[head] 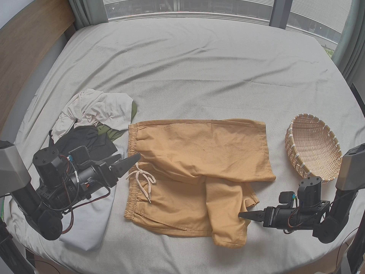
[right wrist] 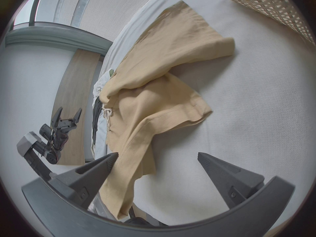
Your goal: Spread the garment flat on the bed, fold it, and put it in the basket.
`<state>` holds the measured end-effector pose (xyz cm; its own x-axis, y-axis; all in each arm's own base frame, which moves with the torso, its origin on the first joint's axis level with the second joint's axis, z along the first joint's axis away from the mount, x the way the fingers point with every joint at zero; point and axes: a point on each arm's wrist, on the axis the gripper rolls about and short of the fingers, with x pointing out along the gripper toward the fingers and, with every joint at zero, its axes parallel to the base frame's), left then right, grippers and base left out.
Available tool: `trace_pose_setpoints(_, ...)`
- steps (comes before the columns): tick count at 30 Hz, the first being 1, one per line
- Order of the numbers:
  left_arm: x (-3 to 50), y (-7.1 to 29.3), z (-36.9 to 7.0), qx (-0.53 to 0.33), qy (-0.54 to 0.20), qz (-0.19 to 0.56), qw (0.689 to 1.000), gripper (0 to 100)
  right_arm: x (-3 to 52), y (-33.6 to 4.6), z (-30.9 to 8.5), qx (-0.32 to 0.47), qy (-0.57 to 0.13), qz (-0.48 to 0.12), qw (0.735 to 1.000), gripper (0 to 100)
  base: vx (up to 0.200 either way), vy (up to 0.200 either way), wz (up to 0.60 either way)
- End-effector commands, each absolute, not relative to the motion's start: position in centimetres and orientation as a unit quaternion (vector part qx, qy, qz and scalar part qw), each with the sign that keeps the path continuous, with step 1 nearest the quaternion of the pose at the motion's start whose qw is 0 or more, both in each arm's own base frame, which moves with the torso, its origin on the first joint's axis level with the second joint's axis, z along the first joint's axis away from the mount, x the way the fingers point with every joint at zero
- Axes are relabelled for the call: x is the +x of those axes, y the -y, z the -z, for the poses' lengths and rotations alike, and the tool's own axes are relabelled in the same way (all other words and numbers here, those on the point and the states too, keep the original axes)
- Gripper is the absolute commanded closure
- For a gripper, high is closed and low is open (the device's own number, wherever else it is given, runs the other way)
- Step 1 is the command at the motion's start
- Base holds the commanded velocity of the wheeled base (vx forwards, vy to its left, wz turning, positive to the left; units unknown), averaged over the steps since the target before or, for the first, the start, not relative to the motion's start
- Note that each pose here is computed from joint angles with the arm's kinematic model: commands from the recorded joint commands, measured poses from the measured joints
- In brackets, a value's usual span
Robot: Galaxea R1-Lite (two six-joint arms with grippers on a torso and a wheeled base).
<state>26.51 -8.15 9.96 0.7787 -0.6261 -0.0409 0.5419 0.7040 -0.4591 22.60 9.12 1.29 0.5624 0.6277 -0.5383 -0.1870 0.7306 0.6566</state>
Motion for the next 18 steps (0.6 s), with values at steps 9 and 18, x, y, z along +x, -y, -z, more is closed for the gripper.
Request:
trace_pose_setpoints(9, 26.5, 8.3, -10.0, -0.216, -0.098, 0.320, 0.917, 0, 25.4, -7.2, 0.2, 0.298, -0.373, -0.202, 0.855, 0, 0.000, 0.000, 0.00)
trace_pose_setpoints(18, 26.5, 8.2, -10.0, -0.217, -0.098, 0.319, 0.917, 0, 26.5, -7.2, 0.1, 0.309, -0.352, -0.203, 0.860, 0, 0.000, 0.000, 0.00)
